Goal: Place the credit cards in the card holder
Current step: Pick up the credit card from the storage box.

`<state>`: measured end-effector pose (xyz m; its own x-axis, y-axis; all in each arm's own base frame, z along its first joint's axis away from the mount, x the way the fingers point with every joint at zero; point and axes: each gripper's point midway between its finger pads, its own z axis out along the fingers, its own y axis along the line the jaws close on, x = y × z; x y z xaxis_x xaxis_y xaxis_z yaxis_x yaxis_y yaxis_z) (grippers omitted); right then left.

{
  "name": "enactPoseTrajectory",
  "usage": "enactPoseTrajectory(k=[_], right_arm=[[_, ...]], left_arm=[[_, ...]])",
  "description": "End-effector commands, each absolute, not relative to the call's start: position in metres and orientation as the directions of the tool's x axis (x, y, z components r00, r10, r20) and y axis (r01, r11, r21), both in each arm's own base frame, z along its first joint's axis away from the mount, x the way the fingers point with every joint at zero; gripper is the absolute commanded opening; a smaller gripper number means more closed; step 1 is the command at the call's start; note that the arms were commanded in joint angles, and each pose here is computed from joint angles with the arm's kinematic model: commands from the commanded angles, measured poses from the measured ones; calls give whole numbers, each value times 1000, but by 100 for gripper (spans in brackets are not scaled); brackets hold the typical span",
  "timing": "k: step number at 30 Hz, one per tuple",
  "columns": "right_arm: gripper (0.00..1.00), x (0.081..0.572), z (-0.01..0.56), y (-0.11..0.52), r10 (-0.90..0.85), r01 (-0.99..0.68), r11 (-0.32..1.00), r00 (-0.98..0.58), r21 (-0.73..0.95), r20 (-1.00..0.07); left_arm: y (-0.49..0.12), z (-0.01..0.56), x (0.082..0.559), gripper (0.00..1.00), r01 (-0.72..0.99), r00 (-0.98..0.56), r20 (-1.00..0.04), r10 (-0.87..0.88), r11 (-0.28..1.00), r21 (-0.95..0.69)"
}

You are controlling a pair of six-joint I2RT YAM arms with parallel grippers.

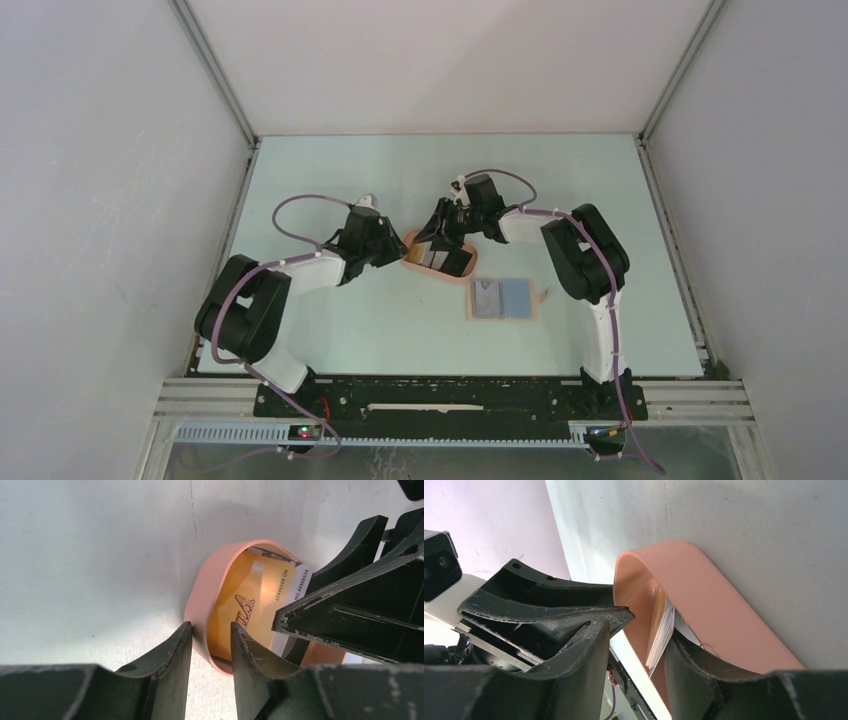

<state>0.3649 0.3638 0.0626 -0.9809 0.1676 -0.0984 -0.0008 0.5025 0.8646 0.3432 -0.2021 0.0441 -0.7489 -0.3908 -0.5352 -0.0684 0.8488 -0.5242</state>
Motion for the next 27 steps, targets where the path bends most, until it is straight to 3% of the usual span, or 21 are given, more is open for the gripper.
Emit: enactPoseTrajectory(k=[1,15,27], right_arm=[[51,368,83,358,185,-22,482,-974,876,-127],[49,369,81,342,197,-26,502,-970,864,-143],[32,370,76,334,207,-18,531,-967,847,-150]], left_arm=[[-205,62,343,40,-26,-730,-564,-386,840,-542],[-198,75,339,41,-11,-712,-588,-384,843,-537],[-192,82,335,41,-1,-697,-607,-383,846,-533]])
